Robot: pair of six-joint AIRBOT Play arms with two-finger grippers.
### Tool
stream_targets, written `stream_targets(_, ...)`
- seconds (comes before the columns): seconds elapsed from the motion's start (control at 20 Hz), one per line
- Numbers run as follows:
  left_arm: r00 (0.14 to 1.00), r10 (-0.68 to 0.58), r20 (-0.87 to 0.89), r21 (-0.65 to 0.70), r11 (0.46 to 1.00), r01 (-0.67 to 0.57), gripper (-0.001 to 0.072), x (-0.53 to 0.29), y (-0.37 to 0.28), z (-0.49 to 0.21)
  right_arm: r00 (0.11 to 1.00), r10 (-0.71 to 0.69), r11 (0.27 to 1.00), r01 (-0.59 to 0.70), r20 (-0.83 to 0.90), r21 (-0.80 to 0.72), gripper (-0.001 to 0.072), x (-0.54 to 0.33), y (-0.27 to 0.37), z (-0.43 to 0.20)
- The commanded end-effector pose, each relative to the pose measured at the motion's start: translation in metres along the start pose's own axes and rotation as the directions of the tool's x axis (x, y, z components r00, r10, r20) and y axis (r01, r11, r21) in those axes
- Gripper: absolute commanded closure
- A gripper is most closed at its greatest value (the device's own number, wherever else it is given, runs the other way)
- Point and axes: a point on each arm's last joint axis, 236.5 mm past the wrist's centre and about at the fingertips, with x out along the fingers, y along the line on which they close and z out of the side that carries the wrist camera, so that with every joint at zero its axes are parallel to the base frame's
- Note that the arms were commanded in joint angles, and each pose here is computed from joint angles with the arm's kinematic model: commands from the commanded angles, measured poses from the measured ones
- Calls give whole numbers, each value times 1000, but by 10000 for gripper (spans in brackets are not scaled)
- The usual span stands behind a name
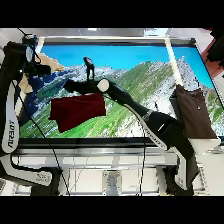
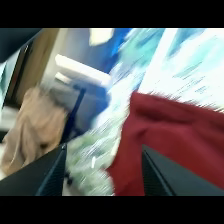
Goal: Fold the shirts.
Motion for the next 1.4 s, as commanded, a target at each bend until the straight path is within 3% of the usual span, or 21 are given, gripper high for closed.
stream_targets(0.0, 1000, -13, 4, -11, 1000, 13, 491, -2, 1, 0, 990, -119, 992, 121, -73, 23, 186, -33, -71, 21)
stream_targets(0.2, 1000, -17, 15, -12, 1000, 17, 491, -2, -1, 3, 860, -369, 902, 423, -353, 88, 186, -110, -186, -5)
stream_targets(0.3, 999, -33, 21, -17, 999, 33, 491, -2, -4, 5, 791, -369, 865, 484, -488, 131, 184, -132, -209, -32)
stream_targets(0.4, 997, -67, 36, -26, 997, 68, 491, -3, -12, 8, 767, -291, 872, 459, -572, 172, 159, -128, -211, -57)
stream_targets(0.45, 996, -86, 40, -32, 996, 87, 491, -3, -17, 9, 772, -234, 886, 419, -591, 196, 84, -119, -207, -66)
stream_targets(0.6, 994, -97, 42, -35, 994, 99, 491, -3, -20, 9, 807, -86, 910, 302, -584, 285, 85, -82, -187, -83)
stream_targets(0.85, 994, -96, 42, -34, 995, 98, 491, -3, -20, 9, 865, 8, 918, 192, -501, 347, 91, -29, -153, -93)
stream_targets(1.05, 994, -97, 40, -34, 995, 99, 491, -3, -20, 9, 856, 23, 901, 206, -517, 382, 111, -14, -140, -112)
stream_targets(1.1, 995, -98, 35, -33, 995, 99, 491, -3, -21, 8, 849, 31, 877, 230, -527, 422, 142, -11, -142, -118)
stream_targets(1.15, 995, -98, 29, -32, 995, 98, 491, -3, -20, 6, 840, 55, 856, 239, -540, 458, 237, -9, -141, -125)
stream_targets(1.2, 995, -97, 26, -23, 995, 98, 491, -3, -20, 6, 835, 91, 844, 225, -542, 488, 433, -8, -137, -128)
stream_targets(1.25, 995, -96, 26, -6, 995, 97, 491, -3, -20, 6, 837, 127, 836, 199, -532, 512, 691, -6, -130, -127)
stream_targets(1.35, 995, -93, 26, 3, 996, 92, 491, -3, -19, 6, 858, 211, 863, 61, -468, 501, 684, -7, -114, -106)
